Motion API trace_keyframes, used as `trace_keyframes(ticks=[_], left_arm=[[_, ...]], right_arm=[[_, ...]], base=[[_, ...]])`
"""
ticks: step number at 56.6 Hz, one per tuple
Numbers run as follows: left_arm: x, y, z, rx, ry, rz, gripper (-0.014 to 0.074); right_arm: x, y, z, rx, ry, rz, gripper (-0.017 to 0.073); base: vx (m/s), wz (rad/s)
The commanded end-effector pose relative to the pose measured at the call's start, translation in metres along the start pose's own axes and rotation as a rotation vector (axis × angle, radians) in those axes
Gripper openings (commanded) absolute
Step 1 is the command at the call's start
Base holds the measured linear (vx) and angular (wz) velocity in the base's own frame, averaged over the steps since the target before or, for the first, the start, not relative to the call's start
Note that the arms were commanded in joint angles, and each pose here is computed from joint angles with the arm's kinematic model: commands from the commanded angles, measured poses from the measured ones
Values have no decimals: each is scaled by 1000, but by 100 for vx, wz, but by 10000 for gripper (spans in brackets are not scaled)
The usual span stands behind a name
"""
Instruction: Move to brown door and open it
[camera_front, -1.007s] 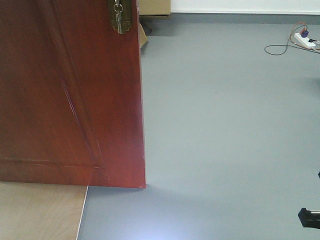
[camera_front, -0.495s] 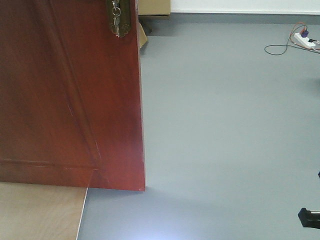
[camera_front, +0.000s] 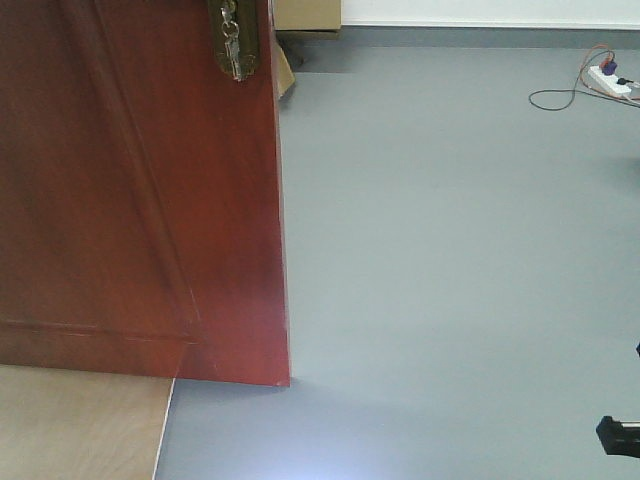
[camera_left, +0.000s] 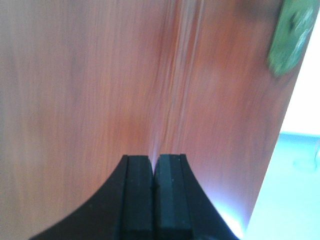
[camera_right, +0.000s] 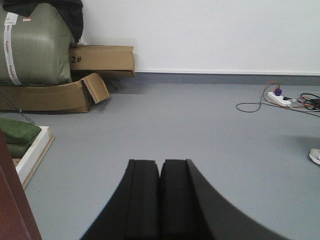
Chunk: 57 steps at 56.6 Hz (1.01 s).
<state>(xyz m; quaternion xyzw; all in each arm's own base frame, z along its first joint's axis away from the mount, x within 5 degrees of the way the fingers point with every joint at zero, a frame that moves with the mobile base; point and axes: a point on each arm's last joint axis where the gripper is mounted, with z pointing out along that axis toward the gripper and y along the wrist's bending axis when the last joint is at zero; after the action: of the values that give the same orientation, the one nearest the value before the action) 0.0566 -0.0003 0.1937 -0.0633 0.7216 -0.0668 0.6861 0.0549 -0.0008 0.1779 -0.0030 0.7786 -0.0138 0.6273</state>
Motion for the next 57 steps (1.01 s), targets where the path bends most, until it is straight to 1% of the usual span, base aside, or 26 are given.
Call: trace_keyframes(ticks=[1, 10, 17, 19, 57], left_arm=[[-11, -2, -2, 21, -85, -2, -3], [-12, -3, -2, 22, -95, 31, -3], [-13, -3, -3, 22, -108, 78, -3], [-13, -3, -3, 22, -105, 82, -3], [-13, -3, -3, 21, -104, 82, -3]], right_arm=[[-6, -1, -1, 12, -88, -10, 0], [-6, -1, -1, 12, -88, -10, 0], [-6, -1, -1, 12, -88, -10, 0], [-6, -1, -1, 12, -88, -10, 0], [-6, -1, -1, 12, -88, -10, 0]], base=[[0, 0], [0, 0], [0, 0], [0, 0], [0, 0]])
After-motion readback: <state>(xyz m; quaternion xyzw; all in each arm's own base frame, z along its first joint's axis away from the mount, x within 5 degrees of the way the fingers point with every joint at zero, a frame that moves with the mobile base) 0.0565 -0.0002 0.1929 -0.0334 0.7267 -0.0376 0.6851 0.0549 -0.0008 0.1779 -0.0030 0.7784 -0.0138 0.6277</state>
